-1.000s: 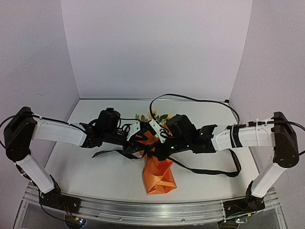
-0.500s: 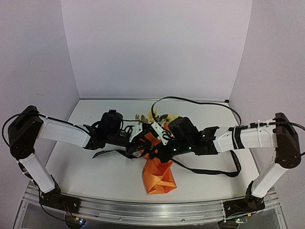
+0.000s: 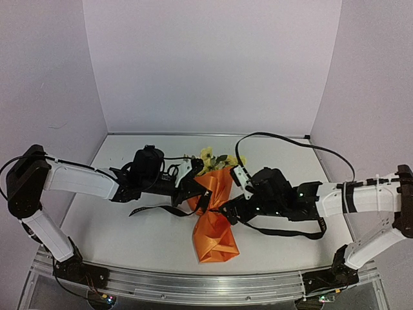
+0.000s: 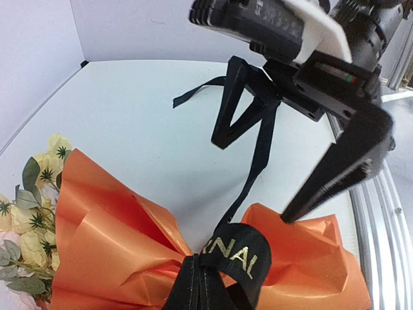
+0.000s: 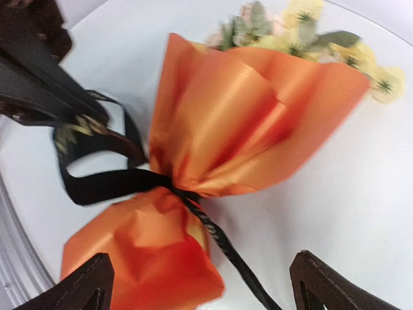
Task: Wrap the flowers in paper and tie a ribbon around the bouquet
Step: Cross the half-tied ribbon over the folded bouquet.
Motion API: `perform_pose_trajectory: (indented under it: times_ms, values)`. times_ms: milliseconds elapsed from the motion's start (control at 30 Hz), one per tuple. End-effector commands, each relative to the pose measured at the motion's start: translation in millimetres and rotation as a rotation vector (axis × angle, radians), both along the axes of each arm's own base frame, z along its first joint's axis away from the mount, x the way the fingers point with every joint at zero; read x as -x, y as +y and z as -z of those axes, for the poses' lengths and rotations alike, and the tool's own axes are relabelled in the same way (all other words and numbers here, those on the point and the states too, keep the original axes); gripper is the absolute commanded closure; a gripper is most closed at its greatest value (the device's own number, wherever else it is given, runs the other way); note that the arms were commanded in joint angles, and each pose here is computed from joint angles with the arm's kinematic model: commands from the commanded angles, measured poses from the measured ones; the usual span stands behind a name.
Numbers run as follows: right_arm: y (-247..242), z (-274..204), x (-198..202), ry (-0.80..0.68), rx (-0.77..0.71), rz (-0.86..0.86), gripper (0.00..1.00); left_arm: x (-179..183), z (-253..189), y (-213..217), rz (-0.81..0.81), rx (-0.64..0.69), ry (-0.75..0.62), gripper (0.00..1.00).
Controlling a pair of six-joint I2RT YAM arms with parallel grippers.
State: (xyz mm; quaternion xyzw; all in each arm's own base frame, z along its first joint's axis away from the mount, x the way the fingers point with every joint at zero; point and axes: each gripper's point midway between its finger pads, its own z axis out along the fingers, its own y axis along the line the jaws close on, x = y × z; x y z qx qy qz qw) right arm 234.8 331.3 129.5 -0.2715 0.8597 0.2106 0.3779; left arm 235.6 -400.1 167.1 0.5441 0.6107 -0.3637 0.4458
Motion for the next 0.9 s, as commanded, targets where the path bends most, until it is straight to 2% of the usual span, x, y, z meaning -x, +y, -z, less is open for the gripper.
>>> perform_pose_trajectory:
  times_ms: [0,133,200,267,367,500,667,867]
  values:
    - [-84,-1,-12,-0.072,0.122,0.33,0.02,-2,-46,-5,-0.042,0.083,0.004,1.0]
    - [-158,2,8,0.048,0.27,0.566,0.04,8,-38,-11,-0.02,0.041,0.004,1.0]
    - [-188,2,19,0.073,0.313,0.668,0.14,9,-32,-15,-0.015,0.023,0.007,1.0]
    - [-218,1,26,0.07,0.331,0.79,0.21,7,-26,-20,-0.016,0.01,0.006,1.0]
    - [-258,4,39,0.091,0.319,0.96,0.22,2,-21,-25,-0.03,0.003,-0.023,1.0]
    - [-272,18,47,0.152,0.285,1.062,0.23,-5,-18,-32,-0.03,0.003,-0.055,1.0]
    - [-279,53,63,0.377,0.266,1.233,0.29,-6,-22,-39,-0.005,0.008,-0.069,1.0]
    - [-283,70,70,0.423,0.168,1.398,0.3,-6,-23,-38,-0.005,0.009,-0.078,1.0]
